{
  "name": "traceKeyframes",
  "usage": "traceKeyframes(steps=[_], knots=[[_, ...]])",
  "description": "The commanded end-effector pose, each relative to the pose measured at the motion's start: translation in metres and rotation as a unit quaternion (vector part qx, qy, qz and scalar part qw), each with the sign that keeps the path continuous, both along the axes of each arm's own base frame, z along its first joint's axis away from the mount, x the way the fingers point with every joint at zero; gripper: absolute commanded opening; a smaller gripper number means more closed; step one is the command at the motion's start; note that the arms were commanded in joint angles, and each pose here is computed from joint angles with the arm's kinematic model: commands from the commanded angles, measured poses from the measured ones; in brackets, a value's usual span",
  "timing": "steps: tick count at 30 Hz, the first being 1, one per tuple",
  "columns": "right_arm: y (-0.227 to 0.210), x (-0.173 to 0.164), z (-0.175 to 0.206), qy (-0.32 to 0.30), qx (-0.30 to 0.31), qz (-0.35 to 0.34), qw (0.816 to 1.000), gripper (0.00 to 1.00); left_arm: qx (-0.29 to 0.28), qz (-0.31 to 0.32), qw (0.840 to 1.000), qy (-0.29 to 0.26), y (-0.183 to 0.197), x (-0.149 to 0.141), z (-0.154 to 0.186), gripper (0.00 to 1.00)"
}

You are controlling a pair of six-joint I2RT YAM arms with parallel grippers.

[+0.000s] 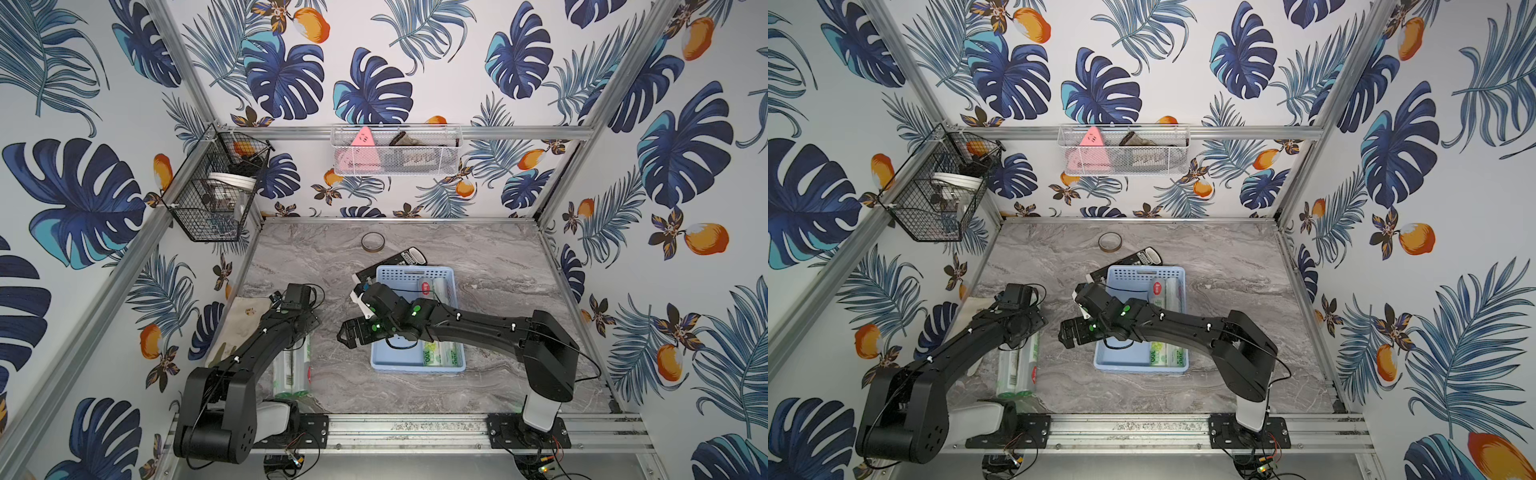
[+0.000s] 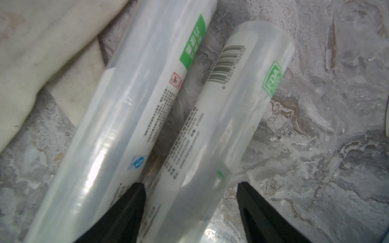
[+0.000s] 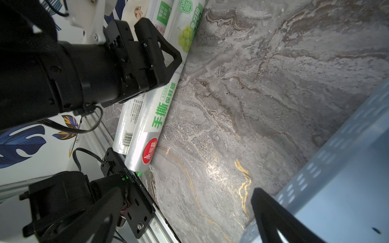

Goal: Put the plastic wrap into the basket
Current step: Pick up the plastic wrap from the center of the board.

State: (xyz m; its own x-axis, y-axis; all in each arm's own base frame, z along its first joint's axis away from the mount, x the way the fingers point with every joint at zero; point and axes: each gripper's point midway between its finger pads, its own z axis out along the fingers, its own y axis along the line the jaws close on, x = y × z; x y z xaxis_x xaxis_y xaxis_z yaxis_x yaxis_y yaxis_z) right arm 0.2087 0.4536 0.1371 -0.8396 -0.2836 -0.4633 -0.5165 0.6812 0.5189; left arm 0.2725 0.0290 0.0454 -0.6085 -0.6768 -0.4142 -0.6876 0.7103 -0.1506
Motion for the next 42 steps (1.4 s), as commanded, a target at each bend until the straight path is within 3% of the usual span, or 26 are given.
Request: traceKeyframes(steps=[1, 12, 18, 27, 31, 42], knots=[[-0.002, 0.001, 0.001, -0.001, -0.001, -0.006, 1.000, 1.00, -0.013, -0.021, 1.000, -0.006, -0.007, 0.006, -0.001, 0.76], [-0.003, 0.001, -0.001, -0.003, -0.005, -0.009, 1.000, 1.00, -0.072, -0.045, 0.996, -0.003, -0.029, 0.007, -0.018, 0.75], [-0.006, 0.002, 0.000, -0.006, -0.006, -0.013, 1.000, 1.00, -0.072, -0.053, 0.996, 0.008, -0.031, 0.003, -0.026, 0.74], [-0.012, 0.004, -0.002, -0.011, -0.014, -0.021, 1.000, 1.00, -0.079, -0.073, 0.994, 0.028, -0.039, 0.003, -0.039, 0.58], [-0.014, 0.004, -0.002, -0.014, -0.018, -0.023, 0.999, 1.00, -0.072, -0.079, 0.994, 0.035, -0.041, 0.001, -0.039, 0.60], [-0.034, 0.014, 0.008, -0.045, -0.023, -0.065, 0.997, 1.00, -0.069, -0.111, 0.991, -0.018, -0.056, 0.015, -0.001, 0.41]])
